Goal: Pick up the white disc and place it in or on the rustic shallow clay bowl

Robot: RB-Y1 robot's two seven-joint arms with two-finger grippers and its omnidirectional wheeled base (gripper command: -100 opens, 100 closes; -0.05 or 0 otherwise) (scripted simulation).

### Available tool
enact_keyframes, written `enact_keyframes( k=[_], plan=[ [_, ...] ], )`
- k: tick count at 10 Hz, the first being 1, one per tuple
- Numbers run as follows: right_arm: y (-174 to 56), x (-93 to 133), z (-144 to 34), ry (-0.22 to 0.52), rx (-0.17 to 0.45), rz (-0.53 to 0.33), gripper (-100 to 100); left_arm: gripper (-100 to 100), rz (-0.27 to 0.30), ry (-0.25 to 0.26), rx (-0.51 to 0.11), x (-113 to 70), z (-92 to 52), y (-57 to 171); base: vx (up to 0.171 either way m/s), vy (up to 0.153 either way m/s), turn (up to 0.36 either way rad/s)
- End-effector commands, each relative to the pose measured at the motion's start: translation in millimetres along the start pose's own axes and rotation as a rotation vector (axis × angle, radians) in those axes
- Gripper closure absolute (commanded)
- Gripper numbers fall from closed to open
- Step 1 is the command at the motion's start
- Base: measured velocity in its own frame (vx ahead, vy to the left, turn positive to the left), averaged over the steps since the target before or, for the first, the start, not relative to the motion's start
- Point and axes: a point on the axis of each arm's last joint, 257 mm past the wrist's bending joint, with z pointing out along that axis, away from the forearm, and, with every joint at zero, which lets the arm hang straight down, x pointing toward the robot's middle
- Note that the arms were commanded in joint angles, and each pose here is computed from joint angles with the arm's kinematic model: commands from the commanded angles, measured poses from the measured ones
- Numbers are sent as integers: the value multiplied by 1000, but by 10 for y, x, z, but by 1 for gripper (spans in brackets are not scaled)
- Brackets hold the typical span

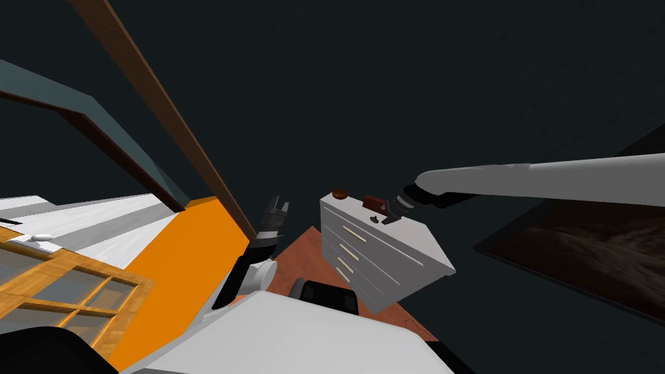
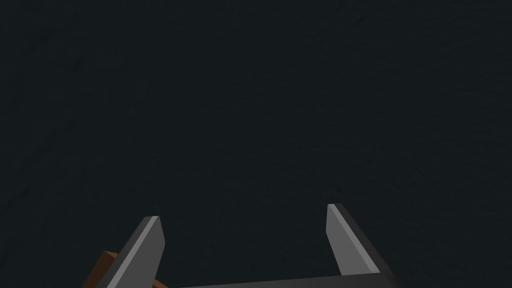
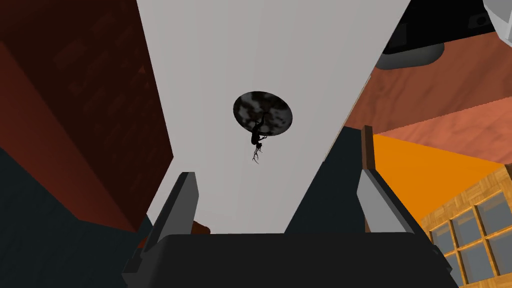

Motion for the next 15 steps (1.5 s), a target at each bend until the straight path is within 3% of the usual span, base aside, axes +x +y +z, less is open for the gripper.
enact_keyframes(
  k=[1,2,7,8,9,10,12,13,15],
  plan=[
    [-48,85,61,75,2,-26,-100,0,0,0,0,0,0,0,73,79,-106],
    [-37,61,76,84,-1,-38,-100,0,0,0,0,0,0,0,57,61,-47],
    [50,268,311,265,-46,-115,-100,0,0,0,0,0,0,0,47,57,-60],
    [1,230,286,244,-33,-107,-100,0,0,0,0,0,0,0,18,16,-10],
    [8,237,293,248,-36,-108,0,0,0,0,0,0,0,0,5,1,-2],
    [5,307,389,248,-33,-106,-100,0,0,0,0,0,0,0,5,11,8],
    [15,323,408,250,-34,-106,-100,0,0,0,0,0,0,0,4,12,2],
    [12,324,414,249,-33,-106,100,0,0,0,0,0,0,0,0,0,0],
    [9,321,412,248,-32,-106,100,0,0,0,0,0,0,0,0,0,0]
  ],
)
